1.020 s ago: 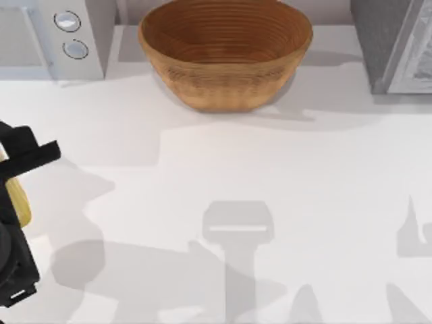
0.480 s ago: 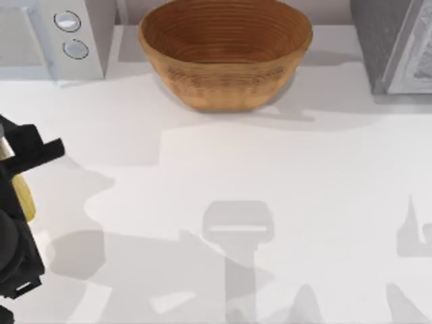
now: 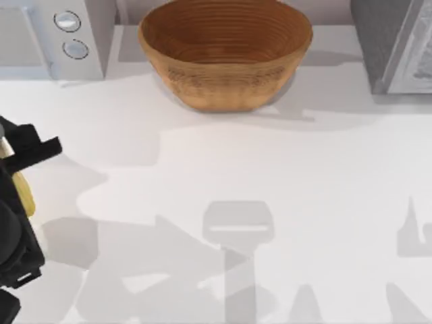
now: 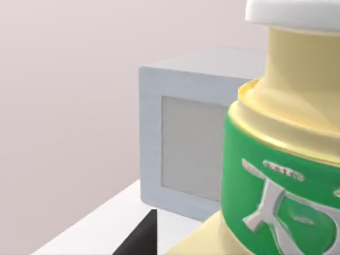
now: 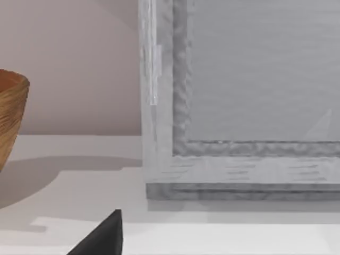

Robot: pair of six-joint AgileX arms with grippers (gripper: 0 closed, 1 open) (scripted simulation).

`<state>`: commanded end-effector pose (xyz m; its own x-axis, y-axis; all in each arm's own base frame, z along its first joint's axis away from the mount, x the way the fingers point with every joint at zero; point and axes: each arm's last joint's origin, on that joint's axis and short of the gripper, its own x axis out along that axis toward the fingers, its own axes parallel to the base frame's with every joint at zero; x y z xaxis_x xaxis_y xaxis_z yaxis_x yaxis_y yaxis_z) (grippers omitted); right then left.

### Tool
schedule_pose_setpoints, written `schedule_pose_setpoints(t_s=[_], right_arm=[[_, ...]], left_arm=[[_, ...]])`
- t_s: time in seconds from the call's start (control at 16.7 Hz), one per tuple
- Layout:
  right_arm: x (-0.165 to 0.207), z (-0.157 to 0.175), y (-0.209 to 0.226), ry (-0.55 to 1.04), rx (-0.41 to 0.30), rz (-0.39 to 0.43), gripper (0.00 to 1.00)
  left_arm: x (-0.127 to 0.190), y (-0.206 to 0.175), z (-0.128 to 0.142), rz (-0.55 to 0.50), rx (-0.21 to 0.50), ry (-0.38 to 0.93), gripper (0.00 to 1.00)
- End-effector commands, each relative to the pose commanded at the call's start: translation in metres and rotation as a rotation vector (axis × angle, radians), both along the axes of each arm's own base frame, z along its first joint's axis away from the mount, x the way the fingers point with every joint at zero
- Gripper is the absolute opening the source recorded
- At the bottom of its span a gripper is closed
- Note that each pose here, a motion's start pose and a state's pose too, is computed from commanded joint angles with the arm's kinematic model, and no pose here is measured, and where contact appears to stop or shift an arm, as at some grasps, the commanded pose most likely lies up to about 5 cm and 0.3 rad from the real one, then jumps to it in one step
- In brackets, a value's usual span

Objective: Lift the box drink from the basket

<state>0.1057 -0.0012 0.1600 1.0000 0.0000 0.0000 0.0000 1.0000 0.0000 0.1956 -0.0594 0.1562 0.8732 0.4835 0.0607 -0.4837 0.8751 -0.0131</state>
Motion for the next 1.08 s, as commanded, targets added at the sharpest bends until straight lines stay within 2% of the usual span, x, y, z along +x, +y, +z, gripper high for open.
schedule_pose_setpoints(t_s=[0.24,0.54,1.08], right_arm=[[0.0,0.0,0.0,0.0,0.0,0.0,1.0],[0.0,0.0,0.0,0.0,0.0,0.0,1.0],[0.0,0.0,0.0,0.0,0.0,0.0,1.0]], left_arm=[[0.007,0.007,-0.013,-0.01,0.003,0.004,0.0],[0.008,0.008,-0.015,-0.013,0.005,0.007,0.0],[0.008,0.008,-0.015,-0.013,0.005,0.007,0.68]])
